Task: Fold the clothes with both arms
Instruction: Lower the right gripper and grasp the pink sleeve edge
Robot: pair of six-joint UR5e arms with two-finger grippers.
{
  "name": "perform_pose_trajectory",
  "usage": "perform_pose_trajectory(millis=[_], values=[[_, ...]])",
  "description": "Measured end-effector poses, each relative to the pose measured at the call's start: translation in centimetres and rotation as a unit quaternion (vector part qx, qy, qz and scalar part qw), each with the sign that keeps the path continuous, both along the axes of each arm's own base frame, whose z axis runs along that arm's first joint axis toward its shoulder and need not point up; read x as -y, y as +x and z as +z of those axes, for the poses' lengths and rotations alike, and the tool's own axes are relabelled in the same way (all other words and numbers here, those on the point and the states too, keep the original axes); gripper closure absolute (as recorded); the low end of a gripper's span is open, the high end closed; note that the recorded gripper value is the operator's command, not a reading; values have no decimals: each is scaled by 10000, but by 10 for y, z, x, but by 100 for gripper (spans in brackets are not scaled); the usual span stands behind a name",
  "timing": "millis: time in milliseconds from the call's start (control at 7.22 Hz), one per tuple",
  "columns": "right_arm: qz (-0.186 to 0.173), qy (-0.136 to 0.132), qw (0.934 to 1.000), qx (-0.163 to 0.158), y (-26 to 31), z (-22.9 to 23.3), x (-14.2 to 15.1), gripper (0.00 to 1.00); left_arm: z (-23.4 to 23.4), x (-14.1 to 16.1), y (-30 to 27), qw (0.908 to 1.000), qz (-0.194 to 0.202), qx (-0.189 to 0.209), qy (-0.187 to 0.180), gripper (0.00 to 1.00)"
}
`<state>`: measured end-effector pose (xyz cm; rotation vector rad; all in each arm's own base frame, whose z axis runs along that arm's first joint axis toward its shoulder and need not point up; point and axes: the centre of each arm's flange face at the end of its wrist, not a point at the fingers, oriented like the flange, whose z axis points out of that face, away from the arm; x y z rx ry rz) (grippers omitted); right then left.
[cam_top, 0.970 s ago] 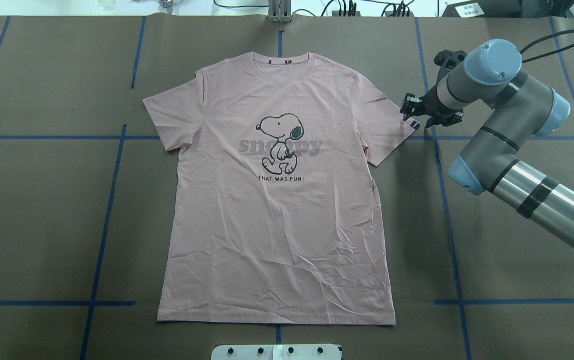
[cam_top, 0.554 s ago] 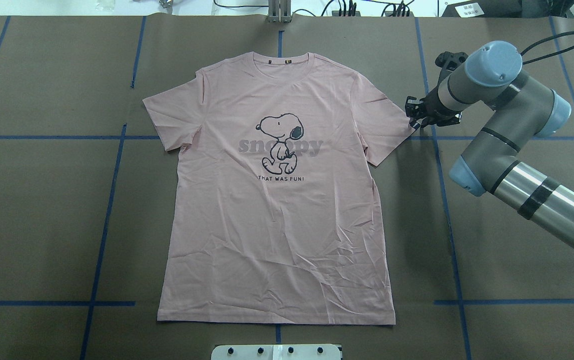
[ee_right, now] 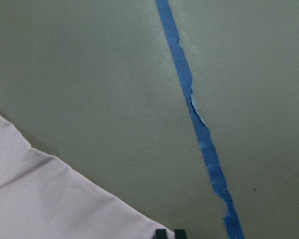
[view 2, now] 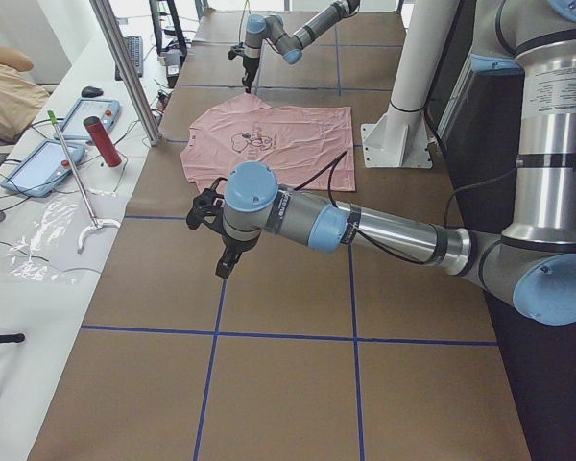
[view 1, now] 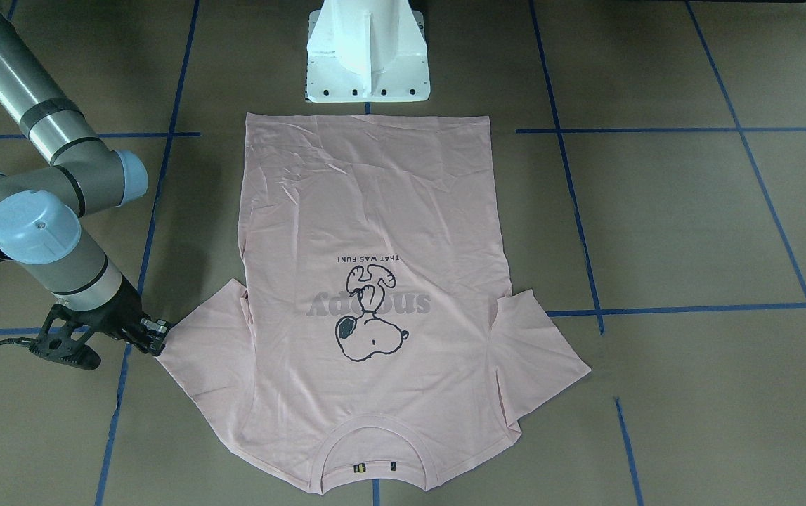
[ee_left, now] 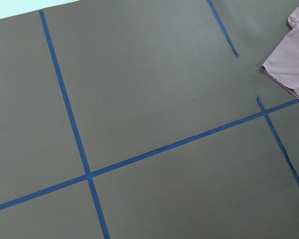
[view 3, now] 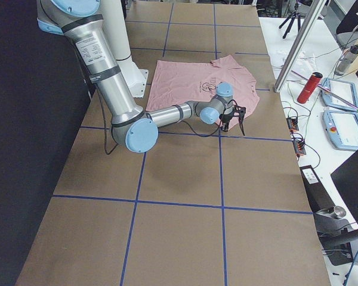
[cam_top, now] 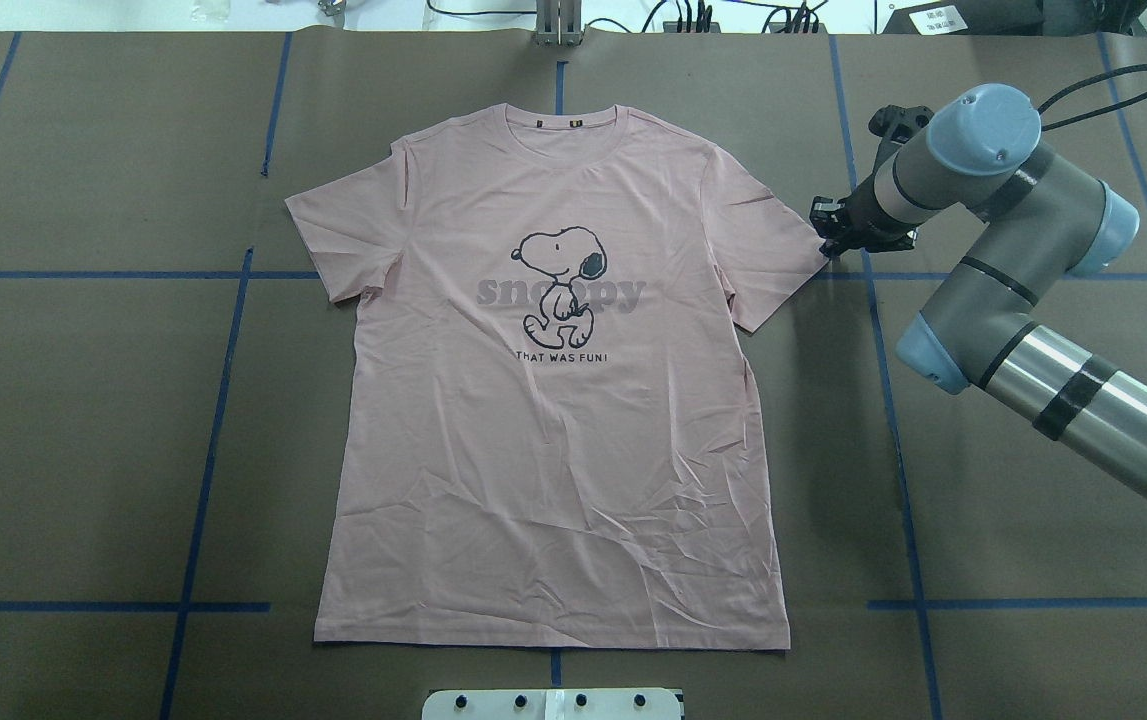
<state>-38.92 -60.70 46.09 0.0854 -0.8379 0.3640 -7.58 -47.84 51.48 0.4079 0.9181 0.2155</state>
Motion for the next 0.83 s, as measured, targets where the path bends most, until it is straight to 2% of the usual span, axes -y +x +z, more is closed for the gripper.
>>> perform_pose_trajectory(millis=[693,831], values=[[-3,30,10000,44,2,-18,1,100,-4,-1,0,10000,5,-30,25,0],[1,31,10000,43,4,-20,1,42,-4,-1,0,10000,12,-45,25,0]])
